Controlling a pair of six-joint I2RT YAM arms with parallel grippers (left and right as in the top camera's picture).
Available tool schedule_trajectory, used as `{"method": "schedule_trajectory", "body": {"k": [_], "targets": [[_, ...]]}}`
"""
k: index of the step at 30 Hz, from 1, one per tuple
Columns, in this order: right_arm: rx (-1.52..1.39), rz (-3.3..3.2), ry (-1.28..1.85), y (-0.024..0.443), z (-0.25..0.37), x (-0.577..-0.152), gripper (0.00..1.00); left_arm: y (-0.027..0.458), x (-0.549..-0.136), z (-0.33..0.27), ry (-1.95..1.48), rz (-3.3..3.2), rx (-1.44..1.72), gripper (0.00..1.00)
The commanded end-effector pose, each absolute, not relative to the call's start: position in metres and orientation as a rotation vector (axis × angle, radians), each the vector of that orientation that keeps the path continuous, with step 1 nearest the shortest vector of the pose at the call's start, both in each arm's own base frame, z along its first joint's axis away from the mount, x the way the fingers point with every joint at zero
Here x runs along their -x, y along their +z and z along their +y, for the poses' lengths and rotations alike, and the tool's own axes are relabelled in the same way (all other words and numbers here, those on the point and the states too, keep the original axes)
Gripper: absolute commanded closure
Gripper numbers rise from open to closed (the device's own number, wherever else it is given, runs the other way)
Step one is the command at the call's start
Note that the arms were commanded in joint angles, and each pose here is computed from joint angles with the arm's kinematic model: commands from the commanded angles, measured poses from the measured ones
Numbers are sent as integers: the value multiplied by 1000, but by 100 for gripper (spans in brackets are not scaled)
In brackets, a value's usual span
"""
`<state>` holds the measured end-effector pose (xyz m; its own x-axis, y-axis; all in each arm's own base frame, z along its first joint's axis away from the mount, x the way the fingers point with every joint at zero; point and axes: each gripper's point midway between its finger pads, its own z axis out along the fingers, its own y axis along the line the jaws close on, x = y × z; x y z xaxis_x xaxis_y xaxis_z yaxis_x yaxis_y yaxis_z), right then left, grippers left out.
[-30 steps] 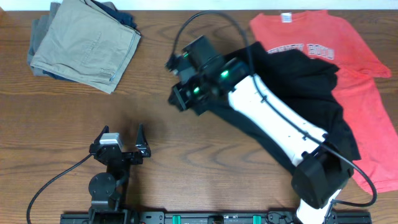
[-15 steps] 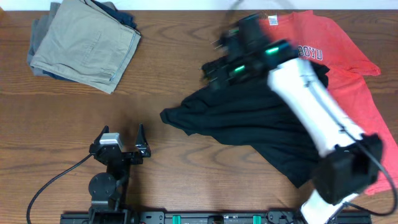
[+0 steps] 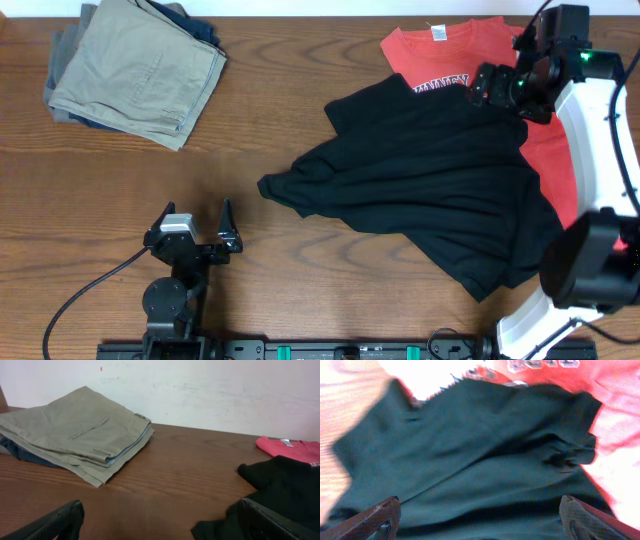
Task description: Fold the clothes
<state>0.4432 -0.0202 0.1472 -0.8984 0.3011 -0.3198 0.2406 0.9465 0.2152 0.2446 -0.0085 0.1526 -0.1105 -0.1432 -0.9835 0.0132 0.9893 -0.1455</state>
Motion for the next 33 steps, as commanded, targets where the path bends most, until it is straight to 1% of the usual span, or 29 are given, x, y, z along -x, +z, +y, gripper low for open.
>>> {"method": "schedule_trajectory", "body": {"k": [1, 7, 11, 12, 13, 14, 16, 17, 18, 19, 20, 21, 24, 28, 33], "targets": [[-534, 2814, 102, 109, -53, -438, 1, 137, -244, -4, -114, 1723, 126, 2], [-639, 2867, 9, 66, -84, -438, 1, 137, -244, -4, -114, 1723, 126, 2], [-660, 2888, 24, 45, -87, -441, 1, 137, -244, -4, -114, 1723, 126, 2], [-655, 2888, 38, 42, -86, -443, 2, 137, -244, -4, -114, 1723, 126, 2], [-647, 2889, 59, 39, -83, -445, 8, 137, -244, -4, -114, 1723, 126, 2], [-643, 2886, 82, 38, -80, -447, 20, 137, -244, -4, -114, 1723, 126, 2], [-629, 2879, 136, 38, -73, -451, 47, 137, -244, -4, -114, 1723, 126, 2], [-620, 2875, 162, 39, -68, -453, 58, 137, -244, -4, -114, 1723, 126, 2], [-613, 2870, 185, 39, -65, -455, 65, 137, -244, -4, -114, 1723, 126, 2], [-604, 2868, 210, 40, -61, -456, 75, 137, -244, -4, -114, 1723, 126, 2], [-598, 2867, 226, 40, -58, -457, 92, 137, -244, -4, -114, 1723, 126, 2], [-593, 2867, 238, 40, -55, -458, 99, 137, -244, -4, -114, 1723, 126, 2], [-582, 2865, 293, 42, -46, -459, 99, 137, -244, -4, -114, 1723, 126, 2], [-523, 2828, 512, 56, -16, -466, 99, 137, -244, -4, -114, 1723, 126, 2], [-309, 2669, 829, 116, 46, -480, 99, 137, -244, -4, -114, 1723, 126, 2]]}}
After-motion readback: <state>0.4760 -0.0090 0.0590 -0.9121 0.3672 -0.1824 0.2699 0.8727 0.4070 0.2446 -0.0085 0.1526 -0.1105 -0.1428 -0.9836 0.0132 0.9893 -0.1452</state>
